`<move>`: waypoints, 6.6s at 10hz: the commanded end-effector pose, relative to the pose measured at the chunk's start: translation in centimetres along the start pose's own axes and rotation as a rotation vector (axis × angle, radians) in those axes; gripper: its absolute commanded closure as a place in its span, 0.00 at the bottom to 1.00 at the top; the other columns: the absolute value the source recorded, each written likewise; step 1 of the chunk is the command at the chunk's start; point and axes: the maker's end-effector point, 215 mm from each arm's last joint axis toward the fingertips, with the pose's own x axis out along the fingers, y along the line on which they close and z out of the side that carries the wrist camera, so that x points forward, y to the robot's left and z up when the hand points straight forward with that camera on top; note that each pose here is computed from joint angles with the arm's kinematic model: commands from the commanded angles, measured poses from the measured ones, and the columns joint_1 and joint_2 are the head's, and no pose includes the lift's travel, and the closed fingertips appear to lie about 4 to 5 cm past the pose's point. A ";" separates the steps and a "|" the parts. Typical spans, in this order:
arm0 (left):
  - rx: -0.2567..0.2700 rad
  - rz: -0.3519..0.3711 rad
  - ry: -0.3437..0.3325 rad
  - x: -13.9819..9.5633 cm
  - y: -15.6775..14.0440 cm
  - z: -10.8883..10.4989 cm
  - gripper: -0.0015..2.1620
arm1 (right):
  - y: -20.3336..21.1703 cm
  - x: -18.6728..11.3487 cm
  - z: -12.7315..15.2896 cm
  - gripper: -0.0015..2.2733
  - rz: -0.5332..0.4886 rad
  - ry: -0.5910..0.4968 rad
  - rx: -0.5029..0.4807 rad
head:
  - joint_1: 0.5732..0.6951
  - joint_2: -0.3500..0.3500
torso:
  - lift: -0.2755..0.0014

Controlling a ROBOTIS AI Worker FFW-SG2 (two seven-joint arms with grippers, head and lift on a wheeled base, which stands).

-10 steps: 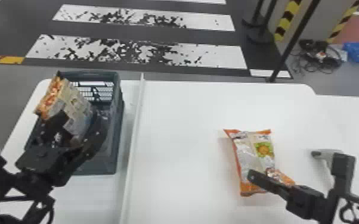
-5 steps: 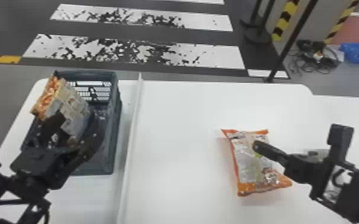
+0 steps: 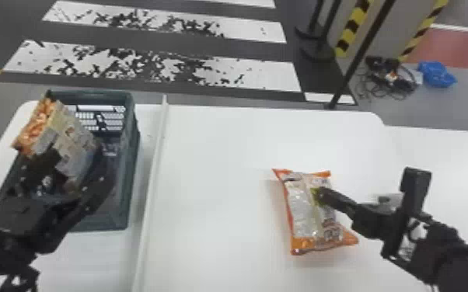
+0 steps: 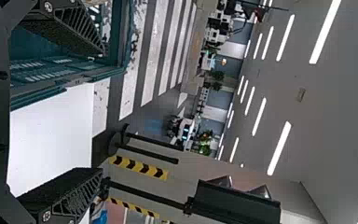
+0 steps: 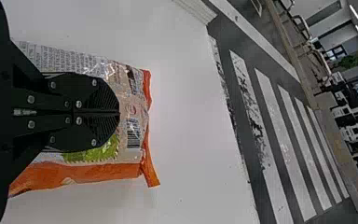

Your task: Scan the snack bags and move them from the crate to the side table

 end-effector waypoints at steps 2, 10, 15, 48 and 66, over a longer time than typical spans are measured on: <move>-0.002 -0.005 -0.003 0.2 -0.2 0.0 0.05 | -0.9 -0.2 -1.8 0.91 -0.026 0.014 0.008 | 1.00 0.28 | 0.68; -0.005 -0.017 -0.011 -0.3 -0.4 0.0 0.05 | -2.7 -3.9 -4.3 0.91 -0.083 -0.005 0.054 | 1.00 0.21 | 0.68; -0.006 -0.027 -0.025 -1.1 -1.1 0.6 0.05 | 0.3 -4.7 1.2 0.91 -0.042 -0.046 0.041 | 1.00 0.20 | 0.68; 0.007 0.054 0.020 1.2 -3.8 0.0 0.05 | -19.0 -7.8 -3.0 0.04 -0.357 0.005 -0.164 | 1.00 0.00 | 0.68; -0.005 0.027 0.015 2.2 -4.0 0.4 0.05 | -2.2 -8.6 -0.8 0.93 -0.202 0.008 -0.043 | 1.00 0.03 | 0.68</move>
